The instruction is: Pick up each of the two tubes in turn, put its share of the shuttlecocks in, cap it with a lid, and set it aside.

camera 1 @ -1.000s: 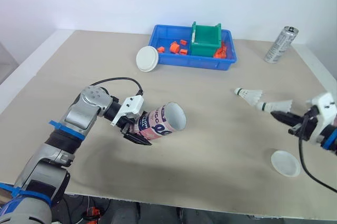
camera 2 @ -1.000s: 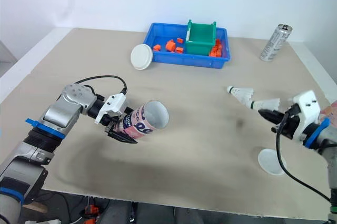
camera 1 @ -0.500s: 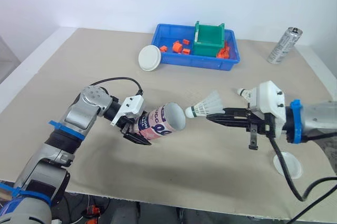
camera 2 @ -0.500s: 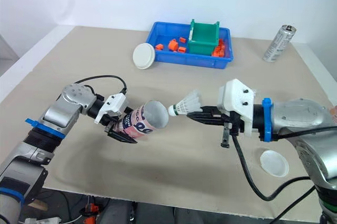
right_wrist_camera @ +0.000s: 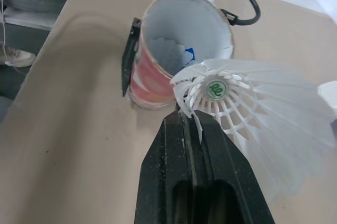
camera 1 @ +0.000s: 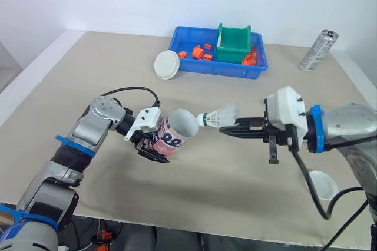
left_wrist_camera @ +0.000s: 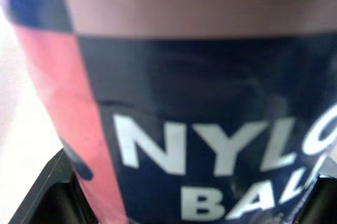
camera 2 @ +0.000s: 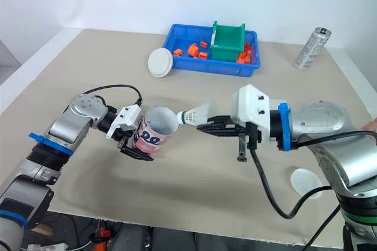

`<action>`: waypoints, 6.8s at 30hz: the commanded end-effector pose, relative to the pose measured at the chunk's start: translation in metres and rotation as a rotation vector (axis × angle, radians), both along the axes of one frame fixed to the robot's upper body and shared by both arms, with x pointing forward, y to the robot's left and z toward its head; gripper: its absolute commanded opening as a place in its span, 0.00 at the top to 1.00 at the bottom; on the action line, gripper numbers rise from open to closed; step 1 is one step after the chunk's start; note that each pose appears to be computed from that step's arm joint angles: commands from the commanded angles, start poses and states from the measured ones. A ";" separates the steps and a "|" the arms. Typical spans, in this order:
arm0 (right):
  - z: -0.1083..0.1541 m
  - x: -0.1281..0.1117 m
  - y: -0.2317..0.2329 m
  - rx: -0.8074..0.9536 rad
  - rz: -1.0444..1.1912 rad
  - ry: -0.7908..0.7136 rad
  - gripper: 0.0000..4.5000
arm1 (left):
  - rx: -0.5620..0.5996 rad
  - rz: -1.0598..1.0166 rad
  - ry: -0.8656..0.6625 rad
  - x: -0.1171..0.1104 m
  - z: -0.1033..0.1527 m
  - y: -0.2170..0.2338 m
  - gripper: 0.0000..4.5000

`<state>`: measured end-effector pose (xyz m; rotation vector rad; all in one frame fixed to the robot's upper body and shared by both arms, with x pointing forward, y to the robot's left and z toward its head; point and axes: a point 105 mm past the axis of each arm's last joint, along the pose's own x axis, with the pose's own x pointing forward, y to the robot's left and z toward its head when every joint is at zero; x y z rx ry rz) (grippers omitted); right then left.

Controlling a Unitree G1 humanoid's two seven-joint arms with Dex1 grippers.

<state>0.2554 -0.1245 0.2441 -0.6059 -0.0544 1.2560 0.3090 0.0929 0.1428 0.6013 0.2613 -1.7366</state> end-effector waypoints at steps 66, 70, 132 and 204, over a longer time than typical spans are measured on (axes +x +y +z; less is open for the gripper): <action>-0.098 0.089 -0.196 0.275 -1.074 0.109 0.36 | -0.011 -0.032 -0.022 -0.003 0.010 -0.003 0.14; -0.097 0.103 -0.194 0.277 -1.059 0.111 0.36 | -0.011 -0.030 -0.024 -0.003 0.012 -0.003 0.14; 0.032 -0.011 0.054 -0.313 0.309 -0.316 0.60 | -0.010 -0.029 -0.026 -0.003 0.014 -0.002 0.14; 0.027 0.020 0.099 -0.488 0.440 -0.158 0.98 | -0.061 -0.049 -0.037 0.002 0.018 -0.015 0.14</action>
